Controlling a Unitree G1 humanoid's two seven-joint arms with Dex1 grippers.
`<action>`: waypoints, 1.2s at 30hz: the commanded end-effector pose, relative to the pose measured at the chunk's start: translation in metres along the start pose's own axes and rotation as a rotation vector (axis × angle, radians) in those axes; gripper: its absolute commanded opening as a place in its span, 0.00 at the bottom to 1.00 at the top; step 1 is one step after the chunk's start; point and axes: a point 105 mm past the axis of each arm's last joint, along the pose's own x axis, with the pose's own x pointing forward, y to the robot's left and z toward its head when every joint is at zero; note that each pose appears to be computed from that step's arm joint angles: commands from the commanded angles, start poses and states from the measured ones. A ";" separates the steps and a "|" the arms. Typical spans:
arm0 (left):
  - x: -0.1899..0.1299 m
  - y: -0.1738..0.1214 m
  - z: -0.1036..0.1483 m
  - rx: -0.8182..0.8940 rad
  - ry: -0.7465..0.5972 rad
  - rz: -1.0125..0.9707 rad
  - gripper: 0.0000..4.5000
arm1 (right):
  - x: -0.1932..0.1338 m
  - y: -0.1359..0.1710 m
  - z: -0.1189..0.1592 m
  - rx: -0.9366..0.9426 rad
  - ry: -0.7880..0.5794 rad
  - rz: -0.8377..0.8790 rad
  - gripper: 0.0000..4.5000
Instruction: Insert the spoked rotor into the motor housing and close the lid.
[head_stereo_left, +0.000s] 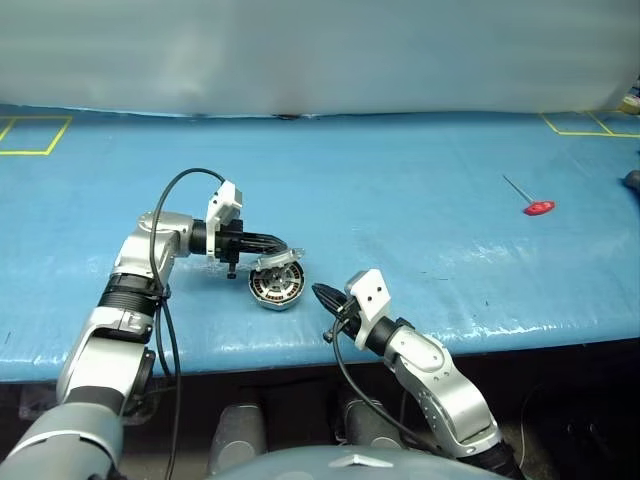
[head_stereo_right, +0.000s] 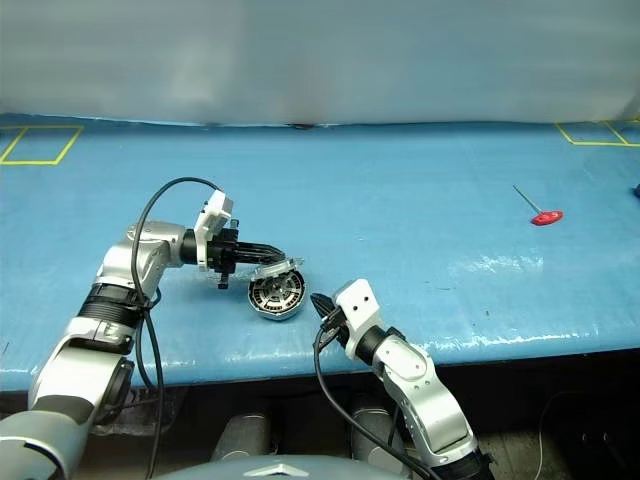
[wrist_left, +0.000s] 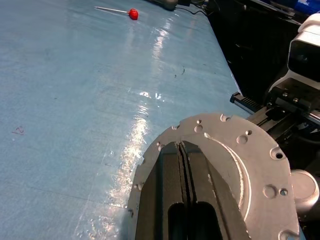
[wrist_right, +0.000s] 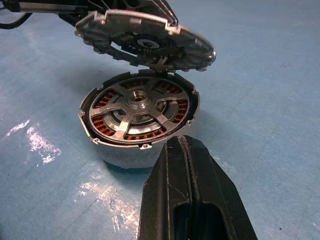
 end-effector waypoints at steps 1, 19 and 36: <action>0.008 -0.012 -0.006 0.012 0.041 -0.059 0.01 | -0.002 -0.004 0.008 -0.008 -0.036 -0.028 0.00; 0.004 -0.028 -0.040 -0.016 0.207 -0.114 0.01 | -0.008 -0.012 -0.002 0.002 -0.006 -0.066 0.00; -0.019 -0.086 -0.001 0.141 -0.146 0.191 0.00 | -0.006 -0.032 0.049 -0.009 -0.130 -0.148 0.08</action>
